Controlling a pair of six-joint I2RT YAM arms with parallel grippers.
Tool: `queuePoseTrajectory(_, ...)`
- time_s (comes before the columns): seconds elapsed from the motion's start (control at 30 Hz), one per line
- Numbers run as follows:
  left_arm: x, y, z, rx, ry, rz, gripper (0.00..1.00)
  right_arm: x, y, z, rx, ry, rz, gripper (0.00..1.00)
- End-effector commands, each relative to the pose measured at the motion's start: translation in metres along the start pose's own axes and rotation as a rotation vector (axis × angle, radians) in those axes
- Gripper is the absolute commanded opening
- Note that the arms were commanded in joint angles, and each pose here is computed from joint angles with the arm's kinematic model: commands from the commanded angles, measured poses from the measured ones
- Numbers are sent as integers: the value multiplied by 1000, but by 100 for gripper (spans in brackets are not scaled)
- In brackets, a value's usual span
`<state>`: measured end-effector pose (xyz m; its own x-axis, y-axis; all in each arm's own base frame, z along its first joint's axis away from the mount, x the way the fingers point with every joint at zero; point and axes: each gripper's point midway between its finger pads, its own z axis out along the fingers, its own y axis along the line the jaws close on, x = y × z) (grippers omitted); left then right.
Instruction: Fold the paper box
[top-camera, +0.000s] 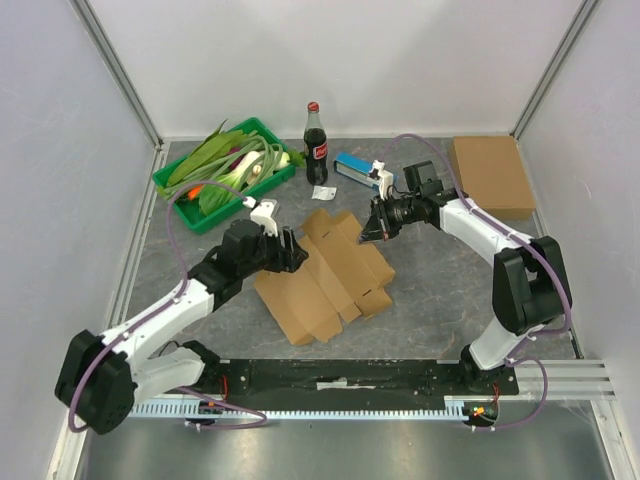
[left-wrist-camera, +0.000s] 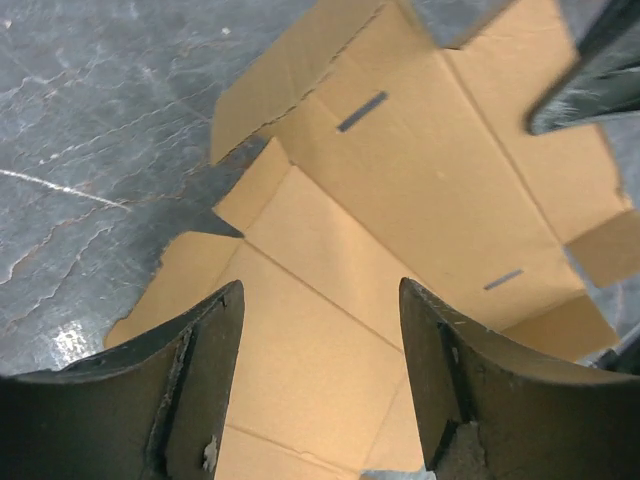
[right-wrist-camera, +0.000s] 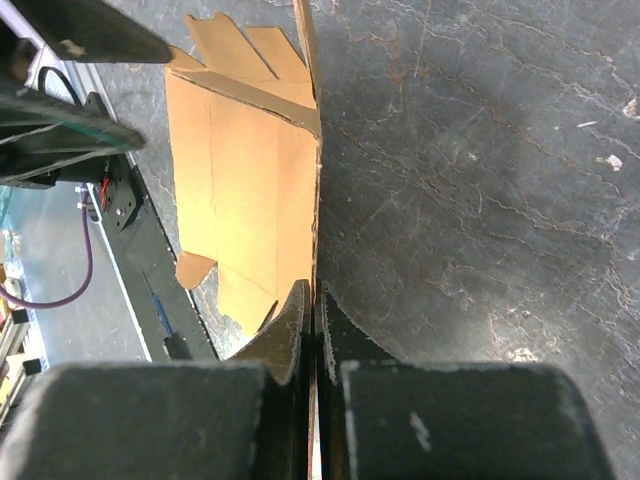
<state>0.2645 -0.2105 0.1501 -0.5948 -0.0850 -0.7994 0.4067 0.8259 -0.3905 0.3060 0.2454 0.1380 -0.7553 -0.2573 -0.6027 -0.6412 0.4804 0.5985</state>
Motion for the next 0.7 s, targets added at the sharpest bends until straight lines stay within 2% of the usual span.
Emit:
queuePoseTrajectory(0.0, -11, 5, 20, 20, -26, -48, 60, -16, 11, -2, -68, -26, -46, 0)
queuePoseTrajectory(0.03, -11, 7, 24, 21, -21, -53, 55, -18, 11, -2, -72, -28, -47, 0)
queuePoseTrajectory(0.13, -11, 14, 39, 21, -43, -47, 52, -18, 11, 0, -81, -22, -39, 0)
queuePoseTrajectory(0.23, -20, 15, 47, 35, -73, -8, 57, -19, 12, 1, -91, -22, -39, 0)
queuePoseTrajectory(0.3, -16, 29, 54, -21, -59, 0, 61, -20, 12, 2, -98, -21, -35, 0)
queuePoseTrajectory(0.47, -13, 44, 49, -61, -116, 20, 61, -18, 11, 3, -102, -16, -35, 0)
queuePoseTrajectory(0.67, -4, 41, 51, -23, -106, 32, 64, -19, 10, 3, -101, -16, -41, 0)
